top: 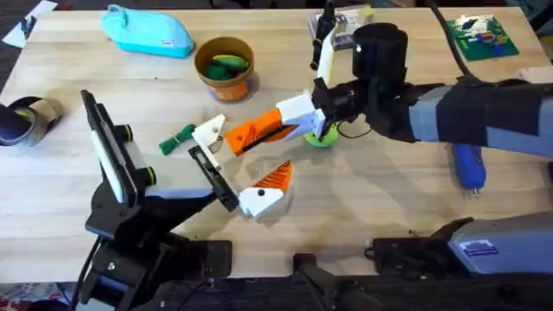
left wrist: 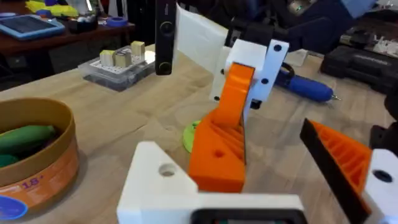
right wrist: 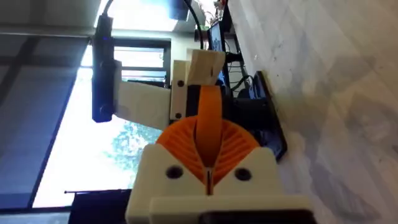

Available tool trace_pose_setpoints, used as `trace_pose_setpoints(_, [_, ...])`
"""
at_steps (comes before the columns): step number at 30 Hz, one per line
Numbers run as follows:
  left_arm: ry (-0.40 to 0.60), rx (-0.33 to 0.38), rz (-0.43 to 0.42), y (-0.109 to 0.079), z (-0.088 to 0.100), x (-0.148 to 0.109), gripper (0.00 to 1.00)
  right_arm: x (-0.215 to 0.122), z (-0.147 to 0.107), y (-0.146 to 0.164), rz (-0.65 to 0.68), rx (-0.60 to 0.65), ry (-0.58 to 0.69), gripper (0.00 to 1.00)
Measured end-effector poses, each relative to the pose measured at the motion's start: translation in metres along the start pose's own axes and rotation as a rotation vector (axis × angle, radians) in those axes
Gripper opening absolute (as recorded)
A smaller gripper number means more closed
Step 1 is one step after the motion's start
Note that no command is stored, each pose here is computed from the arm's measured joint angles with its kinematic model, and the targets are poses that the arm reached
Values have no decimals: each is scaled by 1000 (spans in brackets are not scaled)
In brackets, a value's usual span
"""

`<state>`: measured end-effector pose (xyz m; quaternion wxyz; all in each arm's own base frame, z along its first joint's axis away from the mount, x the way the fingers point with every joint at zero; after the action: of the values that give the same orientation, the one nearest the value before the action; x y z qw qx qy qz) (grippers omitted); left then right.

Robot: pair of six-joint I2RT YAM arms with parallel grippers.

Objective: Pick up the gripper from the table and insert it into the empty holder that is missing its gripper. Then pick up a screw, insert it into the mounting hole, and use the screwdriver to tighten it. Finally, clean up the table by picking up the vegetable and placing it into the bucket.

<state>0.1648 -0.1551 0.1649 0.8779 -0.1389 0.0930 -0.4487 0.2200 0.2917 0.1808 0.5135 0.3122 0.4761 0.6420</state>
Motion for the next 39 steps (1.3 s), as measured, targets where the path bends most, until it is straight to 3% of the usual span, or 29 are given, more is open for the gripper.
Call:
trace_pose_setpoints(6, [-2,0,7,1,0,0,995,8,4,7,6,-24,12,10])
trace_pose_setpoints(22, [-20,-1,61,10,3,-1,995,19,10,-9,9,20,39,10])
trace_pose_setpoints(39, [-27,6,77,13,5,-1,995,22,24,2,28,-15,49,9])
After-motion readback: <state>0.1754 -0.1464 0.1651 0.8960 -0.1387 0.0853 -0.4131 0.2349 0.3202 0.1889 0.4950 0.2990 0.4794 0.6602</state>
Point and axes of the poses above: each hand's point on the last joint's axis, 136 mm out from that joint toward the fingers, its own x axis out along the fingers, its own y axis along the line the jaws close on, z = x × y, the point moved 1 cm from there along -x, back along the fingers, and after that the axes turned 14 degrees about -x, right-handed, at the moved point
